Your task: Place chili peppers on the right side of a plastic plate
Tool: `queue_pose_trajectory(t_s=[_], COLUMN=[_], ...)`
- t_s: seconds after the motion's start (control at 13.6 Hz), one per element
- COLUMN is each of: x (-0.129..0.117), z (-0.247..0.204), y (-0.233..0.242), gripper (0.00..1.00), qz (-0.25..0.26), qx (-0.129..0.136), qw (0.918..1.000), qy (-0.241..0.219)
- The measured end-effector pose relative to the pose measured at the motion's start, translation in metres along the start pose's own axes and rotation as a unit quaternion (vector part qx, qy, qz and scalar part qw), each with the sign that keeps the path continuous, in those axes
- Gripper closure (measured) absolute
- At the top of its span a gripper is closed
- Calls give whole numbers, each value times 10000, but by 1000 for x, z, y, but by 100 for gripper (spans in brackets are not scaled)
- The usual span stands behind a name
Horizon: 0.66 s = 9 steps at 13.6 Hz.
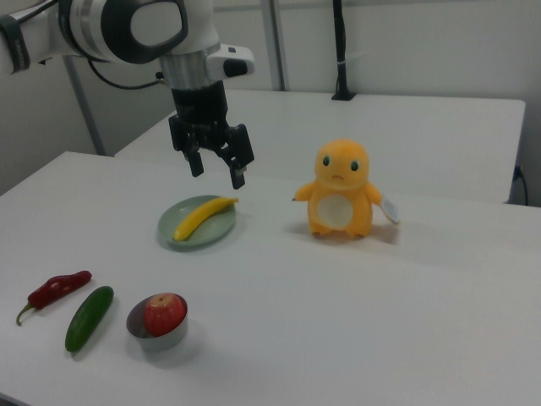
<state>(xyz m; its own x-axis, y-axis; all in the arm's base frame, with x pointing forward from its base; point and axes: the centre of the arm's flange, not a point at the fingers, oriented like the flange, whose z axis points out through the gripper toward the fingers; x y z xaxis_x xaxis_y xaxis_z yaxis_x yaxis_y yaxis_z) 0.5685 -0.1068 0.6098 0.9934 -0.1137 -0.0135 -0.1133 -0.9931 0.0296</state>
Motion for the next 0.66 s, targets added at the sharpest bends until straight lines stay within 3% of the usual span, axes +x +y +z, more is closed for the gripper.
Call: queue_pose_trajectory(t_s=[0.66], x=[8], z=[1], y=[-18], gripper=[0], qz=[-18], qx=[-8], qw=[9998], qy=[189])
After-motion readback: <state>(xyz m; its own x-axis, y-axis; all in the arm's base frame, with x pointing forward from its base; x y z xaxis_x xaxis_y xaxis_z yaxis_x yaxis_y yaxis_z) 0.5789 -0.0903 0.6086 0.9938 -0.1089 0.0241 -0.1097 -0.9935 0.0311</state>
